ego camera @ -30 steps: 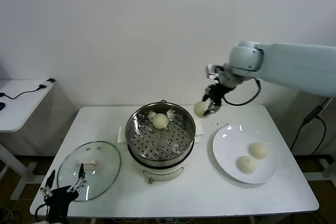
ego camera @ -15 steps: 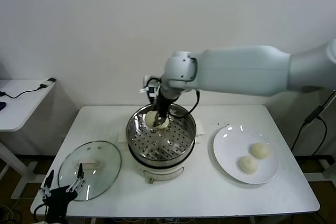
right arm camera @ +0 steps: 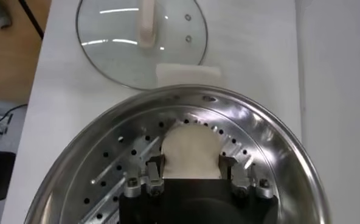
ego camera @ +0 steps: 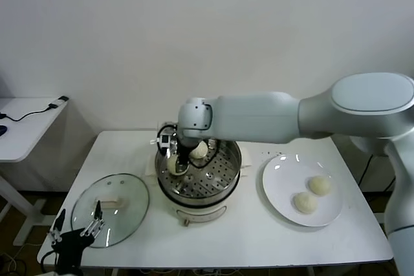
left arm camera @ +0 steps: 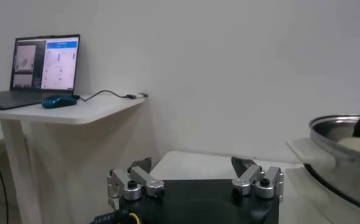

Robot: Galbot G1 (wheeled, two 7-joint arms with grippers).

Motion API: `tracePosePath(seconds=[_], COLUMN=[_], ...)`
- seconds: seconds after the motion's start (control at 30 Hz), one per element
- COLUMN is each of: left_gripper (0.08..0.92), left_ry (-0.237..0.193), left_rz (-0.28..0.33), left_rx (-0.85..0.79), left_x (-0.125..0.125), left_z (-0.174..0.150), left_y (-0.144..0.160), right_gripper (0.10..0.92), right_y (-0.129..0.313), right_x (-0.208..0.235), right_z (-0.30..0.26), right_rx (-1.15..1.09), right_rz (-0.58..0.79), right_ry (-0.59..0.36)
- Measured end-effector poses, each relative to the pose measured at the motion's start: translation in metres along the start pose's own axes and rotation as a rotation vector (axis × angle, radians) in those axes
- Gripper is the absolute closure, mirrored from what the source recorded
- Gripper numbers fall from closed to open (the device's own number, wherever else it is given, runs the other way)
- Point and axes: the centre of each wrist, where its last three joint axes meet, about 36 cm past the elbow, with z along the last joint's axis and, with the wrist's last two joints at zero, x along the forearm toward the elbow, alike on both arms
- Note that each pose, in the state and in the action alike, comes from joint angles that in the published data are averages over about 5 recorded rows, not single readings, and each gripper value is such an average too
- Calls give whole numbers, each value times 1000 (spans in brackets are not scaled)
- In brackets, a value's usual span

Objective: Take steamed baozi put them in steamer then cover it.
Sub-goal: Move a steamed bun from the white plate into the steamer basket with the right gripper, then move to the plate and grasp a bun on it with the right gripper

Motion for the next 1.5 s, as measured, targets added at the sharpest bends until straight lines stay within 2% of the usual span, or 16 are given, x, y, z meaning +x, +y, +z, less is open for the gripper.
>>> tracePosePath(seconds=[0.07,0.3,0.47,0.73,0.9,1.17,1.5], left_gripper=[177,177,177,177,177,177,177], left_ry=[0,-2,-5,-14,-15,-9,-1], left_rz=[1,5,9,9,7,0,-13], left_rx=[0,0,-3,-6,-6,-8,-14], left_x=[0,0,0,-2,-3,-1,4], left_z=[0,-1,-2,-4,-4,-3,0], left_y=[0,-1,-1,0,0,0,-2], right_gripper=[396,226,201,200,200,200,200], right_y=[1,0,-16,-38,-26,12,44], right_x=[-4,2,38,119,140,121,65], right_z=[-1,3,27,132,224,337,406], right_rx=[-2,10,39,69,33,-42,-81], right_rz=[-1,-4,3,-30,-66,-124,-175], right_ry=[-1,-11,-10,38,99,152,194])
